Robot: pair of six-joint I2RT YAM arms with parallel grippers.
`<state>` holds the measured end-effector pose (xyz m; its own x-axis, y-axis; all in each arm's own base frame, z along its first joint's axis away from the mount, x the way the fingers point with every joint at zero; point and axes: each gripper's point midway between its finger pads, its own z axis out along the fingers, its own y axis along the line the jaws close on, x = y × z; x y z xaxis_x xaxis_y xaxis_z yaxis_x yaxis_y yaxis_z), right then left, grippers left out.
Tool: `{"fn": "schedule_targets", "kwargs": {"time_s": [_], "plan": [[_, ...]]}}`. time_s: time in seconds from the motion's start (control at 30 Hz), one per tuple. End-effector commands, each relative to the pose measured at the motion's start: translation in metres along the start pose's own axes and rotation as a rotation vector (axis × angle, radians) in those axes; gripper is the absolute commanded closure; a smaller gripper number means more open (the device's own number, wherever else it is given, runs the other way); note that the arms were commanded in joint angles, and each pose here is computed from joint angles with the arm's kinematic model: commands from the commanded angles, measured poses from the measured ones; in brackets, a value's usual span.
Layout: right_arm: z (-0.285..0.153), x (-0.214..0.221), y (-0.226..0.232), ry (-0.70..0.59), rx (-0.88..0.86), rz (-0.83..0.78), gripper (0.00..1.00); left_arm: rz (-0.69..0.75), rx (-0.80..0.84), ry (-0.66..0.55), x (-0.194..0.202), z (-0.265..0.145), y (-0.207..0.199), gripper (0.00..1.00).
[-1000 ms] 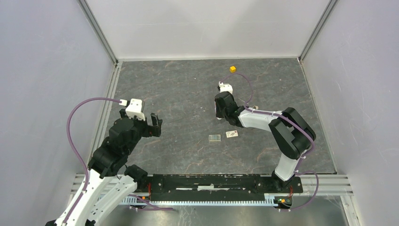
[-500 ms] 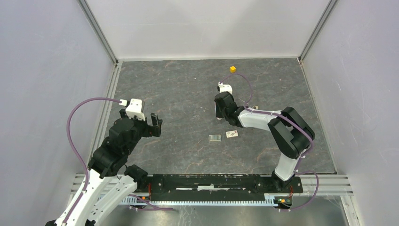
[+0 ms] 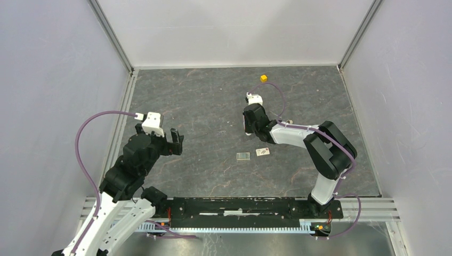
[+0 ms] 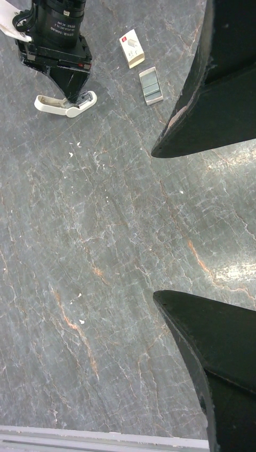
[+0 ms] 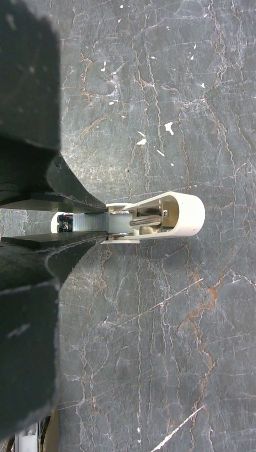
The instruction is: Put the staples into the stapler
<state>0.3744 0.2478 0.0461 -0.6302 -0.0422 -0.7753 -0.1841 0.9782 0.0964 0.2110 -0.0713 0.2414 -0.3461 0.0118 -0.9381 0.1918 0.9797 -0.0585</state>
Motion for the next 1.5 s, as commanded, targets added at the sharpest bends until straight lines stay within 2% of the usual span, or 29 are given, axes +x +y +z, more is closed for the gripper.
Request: {"fn": "schedule_targets", "kwargs": {"time_s": [0.0,1.47], "plan": [[0.002,-0.011,0.003,-0.027,-0.007,-0.002,0.78,0.03,0.017,-0.043,-0.01,-0.002,-0.001,0.0],[0.007,0.013,-0.004,0.015,-0.002,-0.024,0.77,0.024,0.004,-0.054,-0.011,-0.005,0.002,0.0]]}}
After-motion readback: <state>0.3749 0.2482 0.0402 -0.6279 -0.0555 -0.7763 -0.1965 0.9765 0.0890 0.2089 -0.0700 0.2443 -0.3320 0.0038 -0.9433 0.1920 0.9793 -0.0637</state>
